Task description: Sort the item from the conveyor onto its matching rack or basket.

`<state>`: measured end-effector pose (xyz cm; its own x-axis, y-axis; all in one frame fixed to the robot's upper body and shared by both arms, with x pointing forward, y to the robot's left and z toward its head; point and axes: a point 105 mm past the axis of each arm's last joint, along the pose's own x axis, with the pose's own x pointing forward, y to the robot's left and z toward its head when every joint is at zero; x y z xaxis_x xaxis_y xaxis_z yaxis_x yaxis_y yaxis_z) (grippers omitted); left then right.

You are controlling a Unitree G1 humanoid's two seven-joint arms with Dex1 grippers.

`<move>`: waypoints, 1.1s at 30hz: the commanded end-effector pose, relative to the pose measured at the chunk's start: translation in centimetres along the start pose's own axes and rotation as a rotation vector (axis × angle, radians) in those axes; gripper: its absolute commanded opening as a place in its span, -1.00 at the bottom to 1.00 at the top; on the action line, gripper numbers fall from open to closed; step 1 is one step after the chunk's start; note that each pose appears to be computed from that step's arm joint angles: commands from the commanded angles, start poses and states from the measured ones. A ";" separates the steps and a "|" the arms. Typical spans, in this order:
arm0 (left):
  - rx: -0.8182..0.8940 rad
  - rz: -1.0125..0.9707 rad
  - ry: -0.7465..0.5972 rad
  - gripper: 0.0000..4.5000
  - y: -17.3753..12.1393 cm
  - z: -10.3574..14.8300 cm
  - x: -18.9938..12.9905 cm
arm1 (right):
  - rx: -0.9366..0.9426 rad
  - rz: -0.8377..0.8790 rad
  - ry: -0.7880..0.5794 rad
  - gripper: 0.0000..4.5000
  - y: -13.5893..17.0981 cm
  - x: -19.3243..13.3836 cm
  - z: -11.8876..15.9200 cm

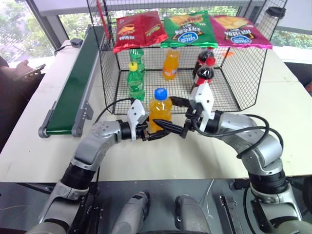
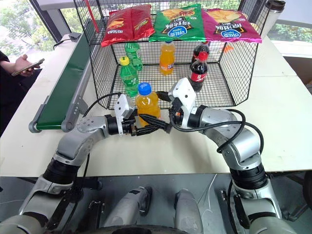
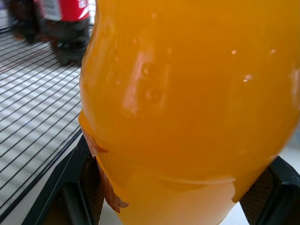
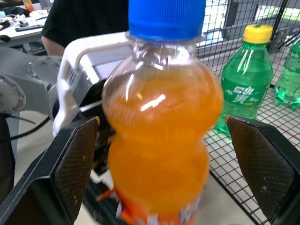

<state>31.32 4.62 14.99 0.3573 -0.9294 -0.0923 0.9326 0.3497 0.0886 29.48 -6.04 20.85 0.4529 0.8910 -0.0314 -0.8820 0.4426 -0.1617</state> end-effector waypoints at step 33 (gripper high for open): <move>-0.030 0.039 -0.017 0.96 0.5 1.4 -1.4 | -0.025 -0.006 -0.042 0.08 0.3 0.7 1.5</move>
<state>31.50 5.30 15.29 0.3896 -0.9152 -0.1029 0.9209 0.3883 0.0331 29.84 -5.61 20.67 0.4706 0.8812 -0.0449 -0.8766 0.4612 -0.1371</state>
